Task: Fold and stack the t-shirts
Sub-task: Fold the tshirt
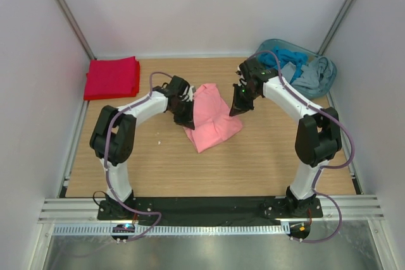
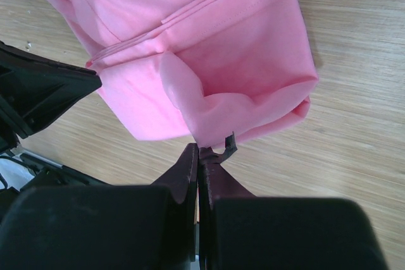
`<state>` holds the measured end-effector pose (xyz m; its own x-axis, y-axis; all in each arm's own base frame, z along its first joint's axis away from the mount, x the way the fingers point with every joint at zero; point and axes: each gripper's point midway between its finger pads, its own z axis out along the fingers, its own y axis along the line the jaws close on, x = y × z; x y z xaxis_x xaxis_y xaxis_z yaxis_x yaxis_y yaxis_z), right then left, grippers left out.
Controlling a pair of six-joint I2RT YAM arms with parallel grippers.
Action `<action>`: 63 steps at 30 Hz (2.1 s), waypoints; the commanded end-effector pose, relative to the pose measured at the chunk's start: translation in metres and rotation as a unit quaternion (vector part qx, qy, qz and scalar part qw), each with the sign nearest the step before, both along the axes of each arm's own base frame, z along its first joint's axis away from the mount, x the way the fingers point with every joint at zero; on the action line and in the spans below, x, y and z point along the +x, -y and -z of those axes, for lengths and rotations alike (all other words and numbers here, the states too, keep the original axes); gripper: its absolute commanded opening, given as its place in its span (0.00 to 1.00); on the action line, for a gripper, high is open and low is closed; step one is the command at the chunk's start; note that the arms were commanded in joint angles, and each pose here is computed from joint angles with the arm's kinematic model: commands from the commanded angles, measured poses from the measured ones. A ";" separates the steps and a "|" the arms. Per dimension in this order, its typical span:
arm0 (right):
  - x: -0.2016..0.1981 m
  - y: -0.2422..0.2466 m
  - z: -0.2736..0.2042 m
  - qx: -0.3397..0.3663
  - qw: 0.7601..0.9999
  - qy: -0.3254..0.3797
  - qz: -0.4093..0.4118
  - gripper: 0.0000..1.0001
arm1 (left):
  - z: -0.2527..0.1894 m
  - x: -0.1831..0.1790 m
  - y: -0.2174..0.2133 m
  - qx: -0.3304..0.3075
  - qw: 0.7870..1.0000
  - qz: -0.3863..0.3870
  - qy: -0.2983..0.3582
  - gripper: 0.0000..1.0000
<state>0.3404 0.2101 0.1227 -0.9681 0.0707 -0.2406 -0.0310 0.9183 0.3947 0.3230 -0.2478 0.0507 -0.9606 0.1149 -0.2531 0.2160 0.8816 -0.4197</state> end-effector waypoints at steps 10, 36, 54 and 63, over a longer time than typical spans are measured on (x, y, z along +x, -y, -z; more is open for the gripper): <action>0.019 -0.002 -0.014 0.011 1.000 0.027 0.003 0.01 | -0.056 0.012 -0.003 -0.002 0.998 -0.033 0.059 0.00; 0.135 -0.046 -0.094 0.098 0.974 0.205 0.015 0.01 | -0.134 0.089 -0.078 0.066 0.971 -0.153 0.173 0.00; 0.201 -0.084 -0.056 0.162 0.957 0.239 0.033 0.01 | -0.088 0.149 -0.113 0.073 0.966 -0.203 0.140 0.00; 0.231 -0.092 -0.026 0.168 0.953 0.248 0.047 0.01 | -0.052 0.178 -0.131 0.059 0.967 -0.222 0.114 0.00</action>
<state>0.5445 0.2948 0.1119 -0.8063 0.2534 -0.5344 -0.1525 0.7840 0.6017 0.4758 -0.1172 0.0859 -0.8770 -0.2446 -0.4135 -0.1481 0.9564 -0.2516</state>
